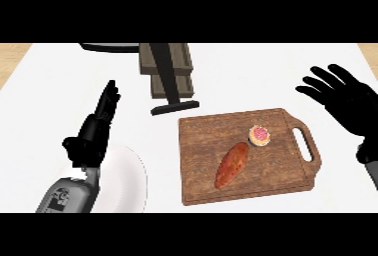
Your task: Pick the cupcake from the cutting board and place it in the tiered basket
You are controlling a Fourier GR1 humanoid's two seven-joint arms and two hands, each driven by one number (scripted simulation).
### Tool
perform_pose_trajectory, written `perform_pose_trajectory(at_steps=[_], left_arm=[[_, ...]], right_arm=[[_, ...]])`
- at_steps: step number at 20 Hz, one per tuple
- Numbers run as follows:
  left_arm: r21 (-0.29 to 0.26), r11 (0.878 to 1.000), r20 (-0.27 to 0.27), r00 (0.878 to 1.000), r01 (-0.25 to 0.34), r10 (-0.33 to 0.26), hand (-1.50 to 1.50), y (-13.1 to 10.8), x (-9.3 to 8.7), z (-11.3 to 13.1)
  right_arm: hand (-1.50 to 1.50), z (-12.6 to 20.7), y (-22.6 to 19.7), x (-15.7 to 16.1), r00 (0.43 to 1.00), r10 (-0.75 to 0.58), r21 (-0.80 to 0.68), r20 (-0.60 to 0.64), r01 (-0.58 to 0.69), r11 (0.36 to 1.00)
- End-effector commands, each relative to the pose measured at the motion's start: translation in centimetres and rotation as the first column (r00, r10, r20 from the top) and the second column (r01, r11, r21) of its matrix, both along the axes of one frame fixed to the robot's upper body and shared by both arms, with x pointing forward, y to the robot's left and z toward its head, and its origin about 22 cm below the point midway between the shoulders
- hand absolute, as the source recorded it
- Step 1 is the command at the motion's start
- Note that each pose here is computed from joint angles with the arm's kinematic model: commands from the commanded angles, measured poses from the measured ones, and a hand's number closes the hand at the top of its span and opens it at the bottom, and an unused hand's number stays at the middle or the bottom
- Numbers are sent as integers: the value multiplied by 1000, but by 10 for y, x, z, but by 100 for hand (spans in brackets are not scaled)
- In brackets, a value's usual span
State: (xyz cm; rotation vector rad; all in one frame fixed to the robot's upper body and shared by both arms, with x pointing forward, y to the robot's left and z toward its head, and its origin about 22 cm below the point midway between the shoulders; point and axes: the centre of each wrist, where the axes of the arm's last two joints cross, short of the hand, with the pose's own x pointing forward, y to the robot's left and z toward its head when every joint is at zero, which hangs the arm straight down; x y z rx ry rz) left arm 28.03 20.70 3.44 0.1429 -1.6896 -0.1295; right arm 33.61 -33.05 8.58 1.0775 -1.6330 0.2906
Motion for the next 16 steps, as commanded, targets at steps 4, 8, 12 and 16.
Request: perform_pose_trajectory(at_steps=[4, 8, 12, 16], left_arm=[[12, 1000, -5, 1000, -1, 1, 0, -7, -1, -1], [8, 1000, -11, 1000, -11, 11, 0, 2, 1, 0], [4, 1000, -21, 1000, -1, 1, 0, -8, -4, -6], [16, 1000, -4, 1000, -19, 19, 0, -5, 0, 0]], right_arm=[[-150, 107, -65, 7, 938, 201, -442, 281, -60, 895], [-150, 188, -47, -3, 838, 322, -655, 441, 56, 753], [-150, 221, -18, -20, 754, 404, -763, 518, 194, 617], [-150, 214, 16, -25, 707, 461, -808, 537, 274, 521]])
